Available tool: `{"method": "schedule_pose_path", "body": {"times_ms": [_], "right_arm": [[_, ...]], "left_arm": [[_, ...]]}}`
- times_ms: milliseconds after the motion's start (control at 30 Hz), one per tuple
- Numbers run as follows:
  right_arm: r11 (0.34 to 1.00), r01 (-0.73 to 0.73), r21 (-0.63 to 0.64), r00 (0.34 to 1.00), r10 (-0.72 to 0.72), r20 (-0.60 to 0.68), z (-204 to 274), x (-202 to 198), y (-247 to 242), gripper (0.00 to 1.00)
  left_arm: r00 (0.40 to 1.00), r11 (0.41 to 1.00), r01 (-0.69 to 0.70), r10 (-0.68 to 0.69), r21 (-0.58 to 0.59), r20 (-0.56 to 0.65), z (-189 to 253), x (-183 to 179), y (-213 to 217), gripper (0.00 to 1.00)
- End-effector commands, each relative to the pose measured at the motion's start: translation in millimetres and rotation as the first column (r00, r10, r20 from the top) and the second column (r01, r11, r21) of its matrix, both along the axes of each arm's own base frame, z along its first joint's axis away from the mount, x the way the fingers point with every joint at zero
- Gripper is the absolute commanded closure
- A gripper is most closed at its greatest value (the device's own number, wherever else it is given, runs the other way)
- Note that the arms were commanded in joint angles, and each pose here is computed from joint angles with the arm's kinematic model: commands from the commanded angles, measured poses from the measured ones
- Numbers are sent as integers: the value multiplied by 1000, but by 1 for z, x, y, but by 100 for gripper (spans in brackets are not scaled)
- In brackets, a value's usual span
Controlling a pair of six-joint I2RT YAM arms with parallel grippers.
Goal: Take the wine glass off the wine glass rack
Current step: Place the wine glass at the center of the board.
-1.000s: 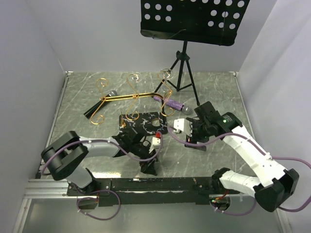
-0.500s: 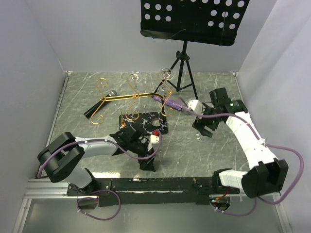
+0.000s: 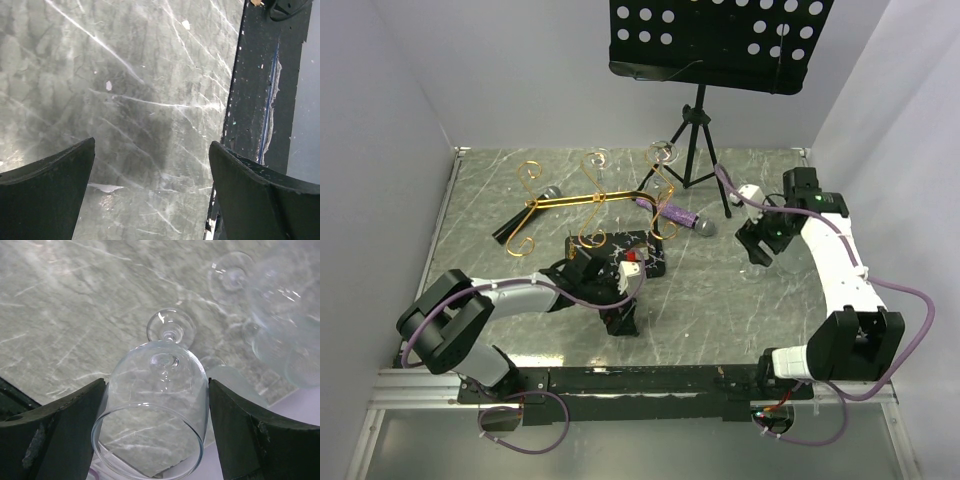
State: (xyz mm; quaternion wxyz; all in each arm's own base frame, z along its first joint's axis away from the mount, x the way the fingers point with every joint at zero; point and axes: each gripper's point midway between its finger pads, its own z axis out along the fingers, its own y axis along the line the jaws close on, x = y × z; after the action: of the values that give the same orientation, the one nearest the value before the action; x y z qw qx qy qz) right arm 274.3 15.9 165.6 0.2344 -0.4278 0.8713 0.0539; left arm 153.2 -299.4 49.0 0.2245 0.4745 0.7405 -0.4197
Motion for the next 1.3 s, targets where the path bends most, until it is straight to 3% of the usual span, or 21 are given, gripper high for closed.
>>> {"method": "schedule_pose_path", "body": {"times_ms": [0,400,667,867,967,1267], "right_arm": [[1000,21,3,995,-21,95,29,20,-13,55],[997,64,35,997,-65,33,15,12,-22,54],[994,103,36,995,-103,1,3,13,-26,46],[986,158,42,987,-158,-3,3,16,-32,33],[983,177,54,984,-179,17,8,19,-33,0],[975,197,101,976,-205,74,43,17,-26,0]], "left_arm": [[999,998,-34,35,-44,28,15,18,-9,1],[998,998,-52,54,-43,34,16,28,-7,1],[999,998,-42,43,-39,25,15,26,-8,1],[999,998,-45,46,-36,23,14,27,-8,1],[999,999,-41,42,-36,25,15,28,-9,1],[999,999,-20,21,-42,32,15,25,-9,1]]}}
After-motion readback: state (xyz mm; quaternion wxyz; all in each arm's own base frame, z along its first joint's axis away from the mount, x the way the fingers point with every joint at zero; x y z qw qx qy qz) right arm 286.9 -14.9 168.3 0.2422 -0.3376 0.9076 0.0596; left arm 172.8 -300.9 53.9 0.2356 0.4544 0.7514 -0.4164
